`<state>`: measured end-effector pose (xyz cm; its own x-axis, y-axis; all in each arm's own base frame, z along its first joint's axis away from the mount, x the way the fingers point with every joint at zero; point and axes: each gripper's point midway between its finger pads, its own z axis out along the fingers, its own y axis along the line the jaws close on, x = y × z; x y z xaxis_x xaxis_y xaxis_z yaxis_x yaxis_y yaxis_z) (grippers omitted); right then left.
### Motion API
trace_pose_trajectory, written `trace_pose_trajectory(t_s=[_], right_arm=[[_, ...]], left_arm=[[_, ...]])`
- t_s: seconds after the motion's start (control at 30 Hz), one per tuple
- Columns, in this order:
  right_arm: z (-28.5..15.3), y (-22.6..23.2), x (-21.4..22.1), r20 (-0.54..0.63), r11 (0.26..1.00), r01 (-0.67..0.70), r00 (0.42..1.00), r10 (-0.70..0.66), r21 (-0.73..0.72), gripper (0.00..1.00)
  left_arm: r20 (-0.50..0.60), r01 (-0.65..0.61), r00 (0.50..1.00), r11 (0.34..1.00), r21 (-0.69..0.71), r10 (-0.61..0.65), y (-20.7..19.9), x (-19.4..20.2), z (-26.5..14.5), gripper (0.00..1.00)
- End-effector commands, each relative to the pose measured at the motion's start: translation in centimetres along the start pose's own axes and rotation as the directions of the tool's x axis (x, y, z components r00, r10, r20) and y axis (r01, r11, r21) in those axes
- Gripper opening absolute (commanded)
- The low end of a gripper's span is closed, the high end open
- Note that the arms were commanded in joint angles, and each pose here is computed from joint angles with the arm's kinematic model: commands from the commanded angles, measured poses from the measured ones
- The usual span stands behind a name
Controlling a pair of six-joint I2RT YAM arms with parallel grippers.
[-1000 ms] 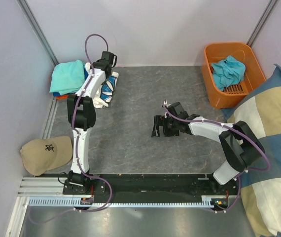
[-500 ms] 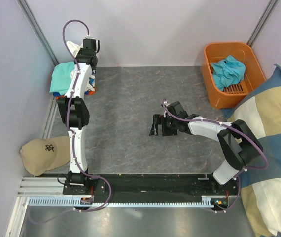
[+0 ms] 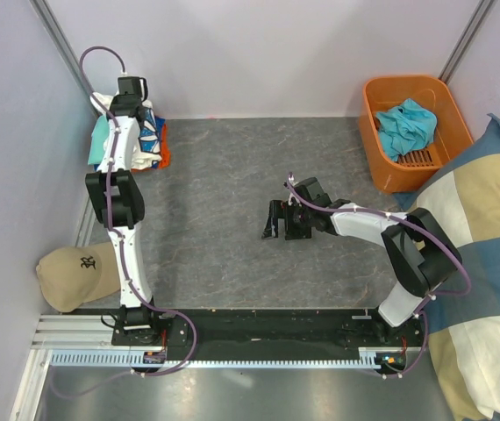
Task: Fold and stack the t-shirts
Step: Neatly place the folded tshirt to the corner, then reset both grippers
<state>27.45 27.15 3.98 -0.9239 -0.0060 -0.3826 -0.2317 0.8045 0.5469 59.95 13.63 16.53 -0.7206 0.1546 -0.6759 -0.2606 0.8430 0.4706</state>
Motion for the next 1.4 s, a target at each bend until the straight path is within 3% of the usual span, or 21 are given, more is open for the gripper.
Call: trace_pose_trajectory(t_s=[0.0, 0.17, 0.23, 0.27, 0.3, 0.33, 0.73, 0.9, 1.07, 1.1, 1.17, 1.23, 1.27, 1.33, 1.37], right_arm=[[0.9, -1.2, 1.5, -0.062, 0.999, -0.020, 0.998, 0.023, 0.042, 0.98], [0.9, -1.2, 1.5, -0.064, 0.999, -0.023, 0.998, 0.026, 0.040, 0.98], [1.0, -1.2, 1.6, -0.069, 0.999, -0.022, 0.997, 0.025, 0.039, 0.98], [1.0, -1.2, 1.5, -0.068, 0.999, -0.022, 0.997, 0.025, 0.041, 0.98], [1.0, -1.2, 1.6, -0.072, 0.999, -0.021, 0.997, 0.024, 0.040, 0.98], [1.0, -1.2, 1.6, -0.072, 0.999, -0.019, 0.997, 0.022, 0.037, 0.98], [1.0, -0.8, 1.8, -0.077, 0.999, -0.019, 0.997, 0.021, 0.028, 0.98], [0.7, -0.2, 1.0, -0.048, 1.000, -0.011, 0.999, 0.012, 0.019, 0.98], [-0.3, 0.2, -0.6, 0.007, 0.999, 0.020, 1.000, -0.020, 0.045, 0.98], [-0.9, 0.4, -1.1, 0.020, 0.998, 0.033, 0.999, -0.035, 0.051, 0.98], [-1.5, 0.4, -1.9, 0.050, 0.996, 0.046, 0.998, -0.050, 0.072, 0.98], [-2.6, 0.1, -3.1, 0.099, 0.990, 0.063, 0.992, -0.076, 0.125, 0.98], [-3.1, 0.0, -3.5, 0.114, 0.987, 0.073, 0.989, -0.089, 0.142, 0.98], [-4.7, -0.5, -4.7, 0.173, 0.975, 0.084, 0.978, -0.121, 0.206, 0.98], [-5.9, -0.3, -5.4, 0.209, 0.969, 0.105, 0.966, -0.153, 0.222, 0.98]], left_arm=[[0.063, 0.077, 0.995, 0.995, -0.069, -0.073, 2.5, -1.5, -0.4, 0.02], [0.053, 0.088, 0.995, 0.988, -0.129, -0.082, 3.8, -0.6, 0.4, 0.02], [0.052, 0.083, 0.996, 0.986, -0.145, -0.076, 4.0, -0.4, 0.7, 0.11], [0.051, 0.084, 0.996, 0.985, -0.154, -0.077, 4.1, -0.3, 0.8, 0.25], [0.052, 0.089, 0.995, 0.983, -0.163, -0.081, 4.2, -0.2, 0.9, 0.46], [0.051, 0.094, 0.995, 0.980, -0.178, -0.086, 4.5, -0.2, 0.8, 0.99], [0.133, 0.183, 0.978, 0.971, -0.154, -0.163, 6.0, -2.9, -3.3, 1.00], [0.206, 0.232, 0.955, 0.970, -0.078, -0.212, 5.0, -5.6, -8.8, 1.00], [0.229, 0.283, 0.926, 0.953, 0.108, -0.301, -0.3, -6.7, -15.8, 1.00], [0.241, 0.350, 0.890, 0.919, 0.180, -0.386, -0.5, -7.4, -18.3, 1.00], [0.165, 0.353, 0.889, 0.869, 0.345, -0.427, -4.9, -5.7, -20.5, 1.00], [0.122, 0.377, 0.853, 0.762, 0.527, -0.507, -8.2, -5.8, -24.6, 1.00], [0.070, 0.370, 0.872, 0.745, 0.555, -0.485, -10.4, -3.4, -24.4, 1.00], [0.084, 0.343, 0.851, 0.671, 0.658, -0.518, -12.7, -3.4, -28.4, 1.00], [0.049, 0.333, 0.872, 0.664, 0.669, -0.486, -14.5, -0.5, -28.2, 1.00]])
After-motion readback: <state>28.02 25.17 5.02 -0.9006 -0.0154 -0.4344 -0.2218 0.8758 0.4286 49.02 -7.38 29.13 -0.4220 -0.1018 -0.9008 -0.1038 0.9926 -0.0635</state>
